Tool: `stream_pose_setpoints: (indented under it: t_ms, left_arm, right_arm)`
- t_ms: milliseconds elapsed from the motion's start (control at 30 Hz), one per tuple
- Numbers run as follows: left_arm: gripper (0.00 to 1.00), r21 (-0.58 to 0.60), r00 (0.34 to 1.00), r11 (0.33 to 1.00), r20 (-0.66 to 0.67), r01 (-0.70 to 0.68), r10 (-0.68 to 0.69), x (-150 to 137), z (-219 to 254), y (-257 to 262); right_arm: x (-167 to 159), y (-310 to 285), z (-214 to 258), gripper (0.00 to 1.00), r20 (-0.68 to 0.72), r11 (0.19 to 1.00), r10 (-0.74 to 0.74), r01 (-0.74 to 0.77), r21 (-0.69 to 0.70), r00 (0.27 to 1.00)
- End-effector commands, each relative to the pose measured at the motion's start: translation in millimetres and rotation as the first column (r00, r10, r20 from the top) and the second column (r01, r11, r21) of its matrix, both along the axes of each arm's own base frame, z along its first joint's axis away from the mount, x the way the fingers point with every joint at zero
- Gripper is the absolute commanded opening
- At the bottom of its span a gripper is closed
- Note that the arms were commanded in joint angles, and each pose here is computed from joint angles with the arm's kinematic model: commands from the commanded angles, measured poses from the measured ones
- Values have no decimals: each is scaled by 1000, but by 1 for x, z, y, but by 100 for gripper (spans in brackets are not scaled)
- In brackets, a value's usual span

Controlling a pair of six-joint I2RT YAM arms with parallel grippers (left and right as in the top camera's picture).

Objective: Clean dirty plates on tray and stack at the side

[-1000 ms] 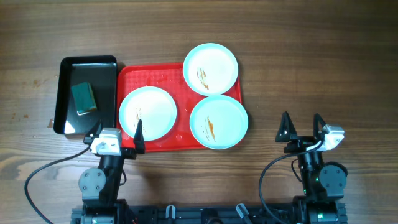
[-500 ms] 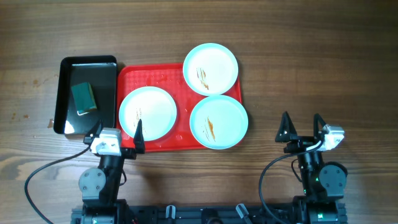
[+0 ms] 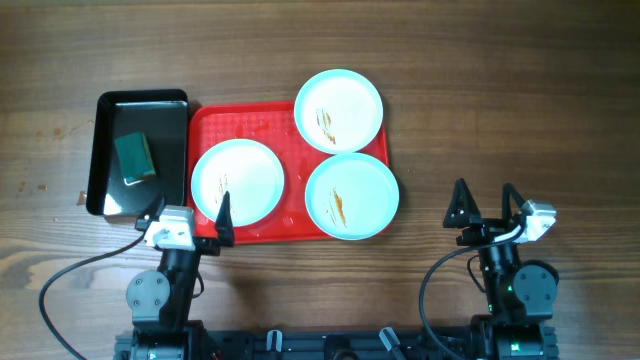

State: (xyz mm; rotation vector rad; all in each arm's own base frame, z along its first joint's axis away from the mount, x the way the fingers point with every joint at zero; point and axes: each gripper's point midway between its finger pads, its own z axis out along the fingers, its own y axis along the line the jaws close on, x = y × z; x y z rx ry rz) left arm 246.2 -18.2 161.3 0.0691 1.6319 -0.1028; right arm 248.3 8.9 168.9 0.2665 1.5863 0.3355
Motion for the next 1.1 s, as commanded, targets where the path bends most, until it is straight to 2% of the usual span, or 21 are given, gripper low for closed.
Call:
stream_pose_setpoints:
  t_ms: [0, 167, 267, 400, 567, 633, 733, 933, 1000, 1067]
  left_arm:
    - [100, -8, 999, 999, -6, -43, 43, 1, -2, 7]
    - [100, -99, 999, 994, -16, -49, 47, 1, -2, 7]
    - [100, -108, 999, 993, -4, -48, 48, 1, 1, 7]
    - [100, -168, 998, 985, 24, -47, 52, -1, 22, 7]
    - [100, -184, 998, 981, -46, -59, 52, 2, 62, 7]
    - [100, -185, 996, 981, -77, -65, 51, 7, 72, 7]
    - [100, -176, 978, 981, -201, -88, 52, 23, 91, 7]
    - [100, -147, 889, 980, -455, -131, 51, 45, 107, 7]
    - [100, -130, 827, 980, -560, -148, 51, 49, 101, 7]
    - [100, -114, 717, 981, -696, -157, 34, 55, 84, 4]
  right_arm:
    - [0, 3, -1, 100, -3, 1000, 20, -20, 16, 1000]
    - [0, 4, -1, 100, -3, 1000, 23, -23, 13, 1000]
    - [0, 5, 0, 100, 2, 999, 31, -31, 11, 1000]
    - [-3, 16, 16, 100, 43, 992, 98, -94, -88, 994]
    - [-9, 19, 63, 100, 126, 978, 118, -93, -185, 985]
    - [-8, 23, 72, 100, 118, 971, 144, -117, -210, 983]
    - [6, 33, 85, 100, 37, 952, 206, -191, -238, 978]
    - [48, 46, 101, 100, -194, 932, 279, -314, -181, 940]
    - [62, 50, 101, 100, -292, 921, 303, -357, -156, 907]
    - [74, 57, 101, 100, -389, 907, 345, -411, -97, 854]
